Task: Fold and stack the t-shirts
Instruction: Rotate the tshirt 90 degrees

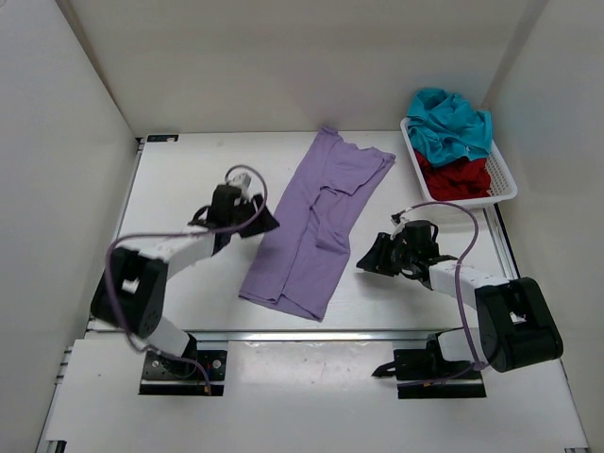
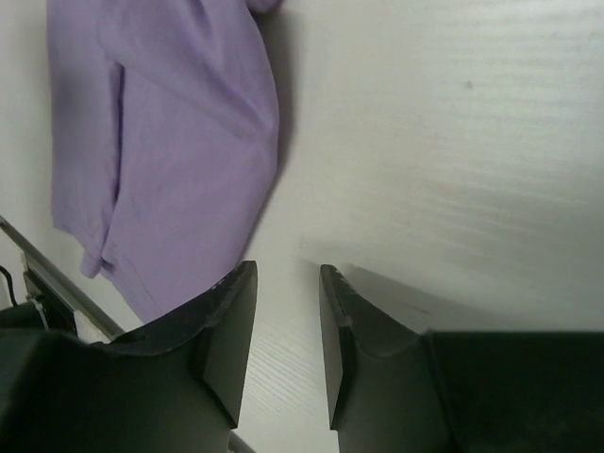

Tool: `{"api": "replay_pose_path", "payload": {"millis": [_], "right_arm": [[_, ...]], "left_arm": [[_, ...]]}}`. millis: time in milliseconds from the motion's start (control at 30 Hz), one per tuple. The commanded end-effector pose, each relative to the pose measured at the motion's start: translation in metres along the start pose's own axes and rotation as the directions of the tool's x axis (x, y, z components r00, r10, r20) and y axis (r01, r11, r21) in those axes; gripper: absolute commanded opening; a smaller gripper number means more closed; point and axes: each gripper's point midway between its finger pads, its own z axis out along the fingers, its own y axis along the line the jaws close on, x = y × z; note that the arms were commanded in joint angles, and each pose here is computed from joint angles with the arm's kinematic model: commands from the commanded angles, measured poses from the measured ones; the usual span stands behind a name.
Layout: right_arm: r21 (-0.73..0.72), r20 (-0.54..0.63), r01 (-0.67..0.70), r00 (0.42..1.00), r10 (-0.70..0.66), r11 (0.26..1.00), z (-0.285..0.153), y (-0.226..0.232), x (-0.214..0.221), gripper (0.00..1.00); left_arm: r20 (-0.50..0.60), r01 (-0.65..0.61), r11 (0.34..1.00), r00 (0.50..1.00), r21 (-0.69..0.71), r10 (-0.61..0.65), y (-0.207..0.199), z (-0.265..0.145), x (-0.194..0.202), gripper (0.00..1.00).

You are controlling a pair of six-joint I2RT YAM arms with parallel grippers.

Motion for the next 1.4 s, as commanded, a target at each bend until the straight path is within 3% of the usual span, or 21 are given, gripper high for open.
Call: {"api": "replay_pose_path", "payload": {"millis": [0,100,133,233,367,433,533,633,733,800,933,1000,1033,1067,1100,1133,1200,1233,1300,1367], "right_arm": [[-0.049,-0.003,0.056,0.998,-0.056,0.997,-0.001,0.010,0.010,0.31],[-0.061,-0.004,0.076,0.997,-0.076,0.995,-0.001,0.015,0.019,0.32],[-0.069,-0.011,0.077,0.997,-0.078,0.995,-0.001,0.016,0.023,0.32],[-0.079,-0.022,0.077,0.997,-0.079,0.994,-0.001,0.019,0.028,0.33],[-0.095,-0.035,0.090,0.995,-0.093,0.991,0.003,0.025,0.031,0.32],[-0.107,-0.032,0.084,0.996,-0.088,0.991,0.003,0.026,0.029,0.32],[-0.098,-0.034,0.079,0.996,-0.083,0.992,0.005,0.024,0.027,0.32],[-0.101,-0.017,0.087,0.996,-0.089,0.991,0.004,0.026,0.019,0.31],[-0.102,-0.009,0.080,0.997,-0.082,0.992,0.004,0.025,0.013,0.32],[-0.102,-0.015,0.081,0.996,-0.083,0.992,0.004,0.022,0.013,0.32],[-0.097,-0.015,0.076,0.997,-0.078,0.992,0.005,0.018,0.009,0.32],[-0.112,-0.027,0.075,0.997,-0.078,0.991,0.005,0.019,0.010,0.32],[-0.108,-0.024,0.079,0.996,-0.082,0.991,0.005,0.018,0.010,0.32],[-0.107,-0.025,0.086,0.996,-0.090,0.990,0.005,0.019,0.009,0.32],[-0.116,-0.023,0.092,0.995,-0.095,0.989,0.005,0.023,0.010,0.32],[-0.112,-0.029,0.095,0.995,-0.099,0.989,0.005,0.022,0.011,0.33],[-0.122,-0.023,0.112,0.993,-0.116,0.986,0.006,0.028,0.011,0.35],[-0.131,-0.036,0.134,0.990,-0.140,0.982,0.006,0.034,0.013,0.34],[-0.089,-0.042,0.149,0.987,-0.153,0.985,0.009,0.031,0.013,0.36],[-0.072,-0.027,0.154,0.987,-0.156,0.985,0.012,0.035,0.008,0.36]], "left_arm": [[0.112,-0.041,0.999,0.993,-0.004,0.041,-0.007,0.036,-0.064,0.65],[0.102,-0.090,0.996,0.991,-0.018,0.091,-0.009,0.086,-0.109,0.65],[0.029,-0.085,0.996,0.996,-0.037,0.086,0.008,0.107,-0.098,0.65],[-0.068,-0.111,0.993,0.992,-0.039,0.108,0.011,0.147,-0.099,0.66],[-0.061,-0.128,0.992,0.990,0.004,0.128,0.001,0.182,-0.122,0.70],[-0.117,-0.127,0.992,0.985,0.015,0.128,0.000,0.197,-0.112,0.70],[-0.157,-0.084,0.993,0.983,0.086,0.097,-0.009,0.226,-0.112,0.50],[-0.179,-0.017,0.991,0.983,0.133,0.041,-0.014,0.238,-0.110,0.23],[-0.152,0.015,0.996,0.988,0.086,-0.002,0.000,0.235,-0.118,0.05],[-0.074,0.046,0.995,0.996,0.089,-0.039,0.003,0.223,-0.136,0.00],[0.080,0.149,0.986,0.985,0.077,-0.155,0.032,0.173,-0.161,0.00],[0.154,0.201,0.978,0.966,0.059,-0.207,0.051,0.152,-0.176,0.04],[0.156,0.232,0.972,0.959,0.041,-0.235,0.058,0.143,-0.169,0.12],[0.178,0.245,0.968,0.952,0.052,-0.251,0.063,0.134,-0.170,0.28],[0.196,0.267,0.961,0.941,0.072,-0.276,0.067,0.126,-0.173,0.36],[0.195,0.281,0.956,0.936,0.089,-0.293,0.065,0.122,-0.172,0.62],[0.206,0.285,0.952,0.931,0.108,-0.302,0.061,0.113,-0.173,0.81],[0.201,0.290,0.952,0.931,0.100,-0.304,0.062,0.108,-0.170,0.86],[0.208,0.282,0.956,0.933,0.084,-0.294,0.056,0.091,-0.167,0.86],[0.200,0.268,0.962,0.941,0.048,-0.272,0.056,0.076,-0.152,0.71]]}}
